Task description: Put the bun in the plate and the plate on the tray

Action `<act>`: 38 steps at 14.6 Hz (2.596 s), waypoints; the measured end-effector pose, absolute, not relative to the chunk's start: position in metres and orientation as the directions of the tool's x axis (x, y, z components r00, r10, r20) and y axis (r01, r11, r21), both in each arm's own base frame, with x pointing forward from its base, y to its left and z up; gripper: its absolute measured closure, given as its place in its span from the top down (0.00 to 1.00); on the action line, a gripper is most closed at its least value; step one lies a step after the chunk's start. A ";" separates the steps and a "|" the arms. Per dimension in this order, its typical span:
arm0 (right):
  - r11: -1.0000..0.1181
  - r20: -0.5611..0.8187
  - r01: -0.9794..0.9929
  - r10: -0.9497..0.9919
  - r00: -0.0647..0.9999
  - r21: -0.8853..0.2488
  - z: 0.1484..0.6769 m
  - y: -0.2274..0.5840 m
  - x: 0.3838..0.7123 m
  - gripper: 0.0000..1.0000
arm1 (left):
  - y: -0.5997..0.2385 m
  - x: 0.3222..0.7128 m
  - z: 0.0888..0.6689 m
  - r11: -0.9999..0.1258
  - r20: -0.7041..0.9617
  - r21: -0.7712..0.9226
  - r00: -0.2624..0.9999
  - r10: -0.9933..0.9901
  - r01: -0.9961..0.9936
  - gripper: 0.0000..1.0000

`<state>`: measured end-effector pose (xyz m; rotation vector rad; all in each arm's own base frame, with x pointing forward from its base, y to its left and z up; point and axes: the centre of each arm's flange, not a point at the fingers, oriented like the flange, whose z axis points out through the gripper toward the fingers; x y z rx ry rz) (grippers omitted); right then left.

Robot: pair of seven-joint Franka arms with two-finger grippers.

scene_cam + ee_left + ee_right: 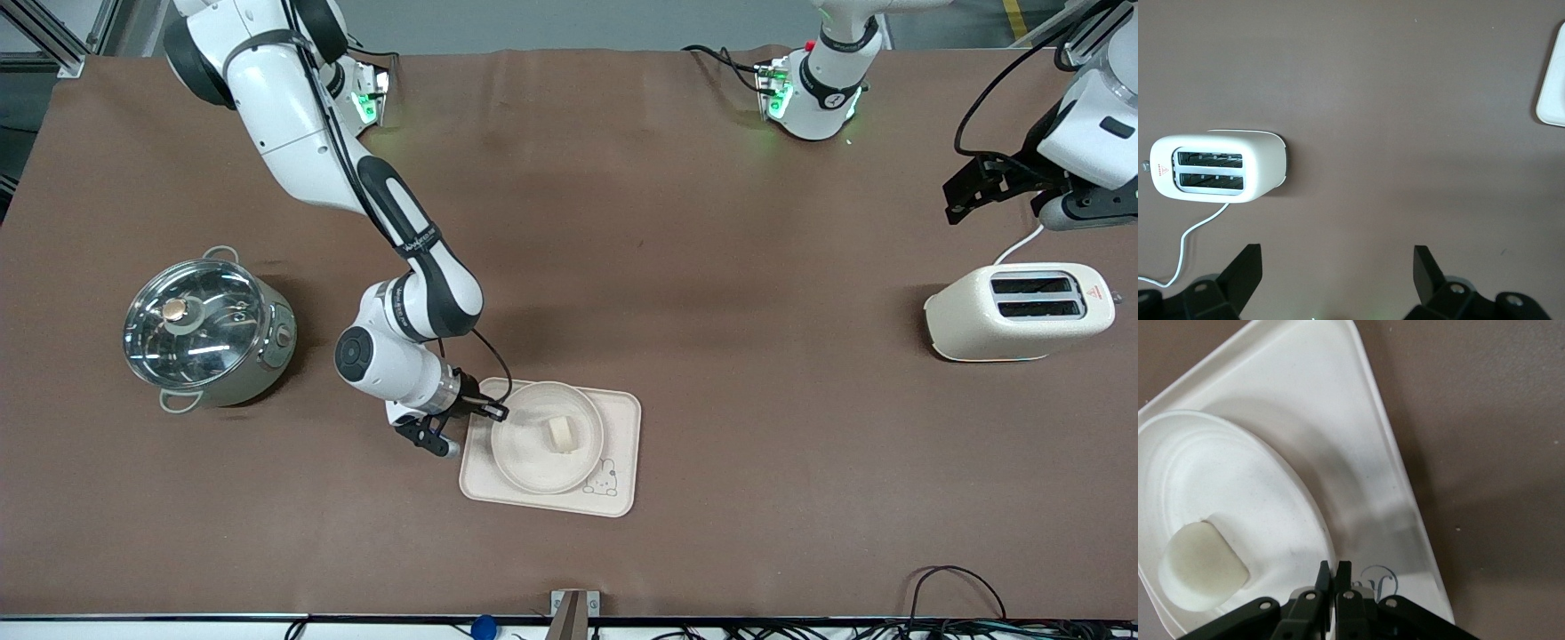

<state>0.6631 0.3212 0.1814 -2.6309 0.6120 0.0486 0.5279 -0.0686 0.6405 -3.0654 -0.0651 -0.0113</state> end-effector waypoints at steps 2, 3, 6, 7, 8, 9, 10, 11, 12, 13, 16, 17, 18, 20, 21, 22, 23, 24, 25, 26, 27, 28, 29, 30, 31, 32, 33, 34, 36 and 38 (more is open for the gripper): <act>-0.804 -0.127 -0.431 -0.417 0.900 -0.409 0.183 0.318 0.666 0.04 | -0.068 0.528 0.640 -0.996 0.008 -0.075 0.999 0.043 0.043 1.00; -0.804 -0.127 -0.431 -0.418 0.900 -0.410 0.183 0.317 0.666 0.04 | -0.068 0.529 0.639 -0.996 0.007 -0.075 0.999 0.043 0.044 1.00; -0.803 -0.127 -0.431 -0.418 0.900 -0.411 0.183 0.318 0.667 0.18 | -0.067 0.529 0.639 -0.996 0.007 -0.075 0.999 0.045 0.045 1.00; -0.803 -0.126 -0.430 -0.417 0.900 -0.412 0.184 0.319 0.666 0.30 | -0.067 0.529 0.639 -0.996 0.006 -0.075 0.999 0.045 0.046 1.00; -0.803 -0.126 -0.429 -0.416 0.901 -0.414 0.185 0.320 0.667 0.39 | -0.067 0.529 0.639 -0.996 0.006 -0.075 0.999 0.045 0.046 1.00; -0.801 -0.125 -0.430 -0.417 0.900 -0.416 0.186 0.321 0.667 0.51 | -0.067 0.529 0.639 -0.996 0.006 -0.075 0.999 0.046 0.046 1.00; -0.801 -0.125 -0.430 -0.418 0.900 -0.417 0.187 0.321 0.668 0.60 | -0.067 0.529 0.639 -0.996 0.007 -0.075 0.999 0.046 0.046 1.00; -0.800 -0.125 -0.430 -0.418 0.900 -0.418 0.188 0.321 0.668 0.70 | -0.067 0.529 0.639 -0.996 0.007 -0.075 0.999 0.046 0.046 1.00; -0.799 -0.124 -0.432 -0.421 0.899 -0.419 0.189 0.320 0.669 0.82 | -0.066 0.529 0.639 -0.996 0.007 -0.075 0.999 0.046 0.047 1.00; -0.797 -0.123 -0.435 -0.425 0.897 -0.419 0.190 0.317 0.670 0.91 | -0.066 0.529 0.639 -0.996 0.007 -0.075 0.999 0.046 0.047 1.00; -0.792 -0.117 -0.440 -0.434 0.893 -0.424 0.200 0.308 0.676 1.00 | -0.066 0.529 0.639 -0.996 0.007 -0.075 0.999 0.046 0.047 1.00; -0.793 -0.118 -0.440 -0.433 0.893 -0.422 0.208 0.304 0.678 1.00 | -0.066 0.529 0.639 -0.996 0.007 -0.075 0.999 0.046 0.047 1.00; -0.796 -0.126 -0.441 -0.430 0.894 -0.415 0.219 0.297 0.680 1.00 | -0.066 0.529 0.639 -0.996 0.007 -0.075 0.999 0.046 0.047 1.00; -0.804 -0.149 -0.450 -0.427 0.892 -0.389 0.254 0.271 0.688 1.00 | -0.066 0.529 0.639 -0.996 0.007 -0.075 0.999 0.046 0.047 1.00; -0.806 -0.160 -0.459 -0.432 0.888 -0.374 0.278 0.250 0.692 1.00 | -0.066 0.529 0.638 -0.996 0.006 -0.075 0.999 0.046 0.046 1.00; -0.808 -0.170 -0.468 -0.436 0.884 -0.358 0.304 0.225 0.695 1.00 | -0.067 0.530 0.638 -0.996 0.005 -0.075 0.999 0.046 0.046 1.00; -0.820 -0.170 -0.459 -0.426 0.889 -0.342 0.330 0.196 0.696 1.00 | -0.067 0.530 0.637 -0.996 0.005 -0.075 0.999 0.045 0.045 1.00; -0.846 -0.162 -0.421 -0.389 0.907 -0.326 0.352 0.165 0.694 1.00 | -0.067 0.530 0.637 -0.996 0.005 -0.075 0.999 0.044 0.044 1.00; -0.873 -0.155 -0.373 -0.340 0.928 -0.314 0.371 0.133 0.690 1.00 | -0.068 0.530 0.637 -0.996 0.005 -0.075 0.999 0.043 0.043 1.00; -0.891 -0.156 -0.336 -0.301 0.941 -0.306 0.387 0.101 0.685 1.00 | -0.069 0.530 0.637 -0.996 0.005 -0.074 0.999 0.042 0.042 1.00; -0.901 -0.164 -0.313 -0.275 0.947 -0.299 0.401 0.073 0.678 1.00 | -0.070 0.530 0.637 -0.997 0.003 -0.066 0.999 0.041 0.041 1.00; -0.917 -0.171 -0.292 -0.252 0.952 -0.272 0.416 0.048 0.670 1.00 | -0.072 0.529 0.637 -0.998 0.001 -0.053 0.999 0.040 0.040 1.00; -0.938 -0.175 -0.265 -0.229 0.958 -0.223 0.433 0.030 0.660 1.00 | -0.073 0.529 0.637 -0.998 -0.001 -0.044 0.999 0.040 0.040 1.00; -0.957 -0.177 -0.237 -0.207 0.962 -0.166 0.452 0.020 0.650 1.00 | -0.074 0.529 0.637 -0.998 -0.002 -0.038 0.999 0.039 0.039 1.00; -0.971 -0.180 -0.208 -0.186 0.966 -0.117 0.474 0.015 0.638 1.00 | -0.075 0.529 0.637 -0.999 -0.002 -0.035 0.999 0.038 0.038 1.00; -0.979 -0.179 -0.186 -0.168 0.969 -0.088 0.497 0.012 0.626 1.00 | -0.076 0.529 0.637 -0.999 -0.002 -0.034 0.999 0.035 0.035 1.00; -0.983 -0.169 -0.172 -0.158 0.973 -0.067 0.521 0.006 0.614 1.00 | -0.078 0.528 0.638 -0.999 -0.002 -0.034 1.000 0.024 0.024 1.00; -0.986 -0.153 -0.163 -0.155 0.976 -0.042 0.544 -0.004 0.601 1.00 | -0.079 0.528 0.638 -0.999 -0.004 -0.034 1.000 -0.007 -0.007 1.00; -0.990 -0.114 -0.138 -0.137 0.984 -0.005 0.585 -0.028 0.577 1.00 | -0.079 0.527 0.638 -0.997 -0.009 -0.034 0.997 -0.074 -0.074 1.00; -0.992 -0.075 -0.126 -0.126 0.989 0.008 0.613 -0.052 0.557 1.00 | -0.079 0.525 0.639 -0.995 -0.010 -0.035 0.995 -0.097 -0.098 1.00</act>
